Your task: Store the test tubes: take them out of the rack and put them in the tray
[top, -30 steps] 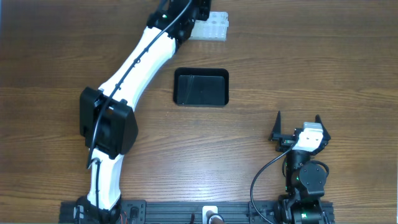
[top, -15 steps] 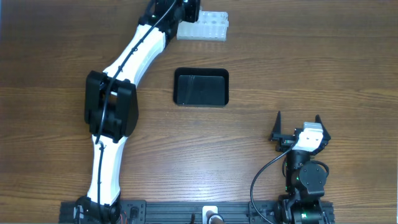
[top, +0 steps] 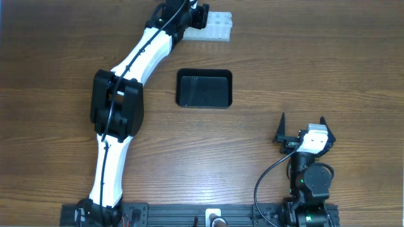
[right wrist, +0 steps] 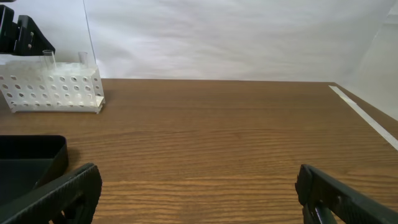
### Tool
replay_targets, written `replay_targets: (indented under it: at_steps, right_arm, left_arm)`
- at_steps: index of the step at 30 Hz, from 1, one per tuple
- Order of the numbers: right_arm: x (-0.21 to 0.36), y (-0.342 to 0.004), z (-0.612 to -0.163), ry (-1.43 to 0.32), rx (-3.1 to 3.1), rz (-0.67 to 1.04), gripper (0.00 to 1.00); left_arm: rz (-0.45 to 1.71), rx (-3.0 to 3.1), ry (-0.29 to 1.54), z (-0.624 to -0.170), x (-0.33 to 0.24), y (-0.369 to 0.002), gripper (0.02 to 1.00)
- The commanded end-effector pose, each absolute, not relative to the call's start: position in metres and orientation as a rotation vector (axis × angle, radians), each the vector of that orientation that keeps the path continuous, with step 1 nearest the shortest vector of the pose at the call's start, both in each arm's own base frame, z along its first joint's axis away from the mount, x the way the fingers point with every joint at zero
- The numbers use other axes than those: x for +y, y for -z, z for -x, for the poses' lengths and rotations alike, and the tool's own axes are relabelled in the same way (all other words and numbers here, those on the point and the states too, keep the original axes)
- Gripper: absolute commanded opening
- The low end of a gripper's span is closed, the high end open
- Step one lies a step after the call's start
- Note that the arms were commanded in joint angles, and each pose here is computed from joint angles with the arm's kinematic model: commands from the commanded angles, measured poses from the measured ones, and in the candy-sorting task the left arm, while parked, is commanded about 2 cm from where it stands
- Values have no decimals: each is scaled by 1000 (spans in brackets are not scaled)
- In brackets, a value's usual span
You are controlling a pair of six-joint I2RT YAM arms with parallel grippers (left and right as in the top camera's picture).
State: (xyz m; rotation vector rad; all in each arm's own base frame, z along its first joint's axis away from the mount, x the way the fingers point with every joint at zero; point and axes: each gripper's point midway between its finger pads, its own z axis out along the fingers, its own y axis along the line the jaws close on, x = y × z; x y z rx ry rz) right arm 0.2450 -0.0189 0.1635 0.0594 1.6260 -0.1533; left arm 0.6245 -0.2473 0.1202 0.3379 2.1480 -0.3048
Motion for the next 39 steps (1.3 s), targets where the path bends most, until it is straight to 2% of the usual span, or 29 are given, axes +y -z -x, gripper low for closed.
replay_targets:
  at_steps: [1,3,7,11,23,32,39]
  right_arm:
    - [-22,-162,-245,164,1624,-75,993]
    - [-22,-162,-245,164,1624,-75,993]
    - [-22,-162,-245,163,1624,-75,991]
    - [-22,-162,-245,164,1625,-75,991]
    - [-22,-162,-245,164,1624,-75,993]
    - [-22,-162,-245,164,1624,-75,993]
    - [-22,-162,-245,164,1625,-75,991]
  left_arm:
    - [-364,2143,317,-625,-250,-117,669]
    - [-364,2143,317,-625,-250,-117,654]
    - [-365,2143,317,-625,-251,-117,522]
    - [-365,2143,317,-625,-251,-117,448]
    - [-375,2142,323,-623,-256,-117,334]
    - [-377,2142,325,-622,-257,-117,198]
    - [-377,2142,325,-622,-257,-117,154]
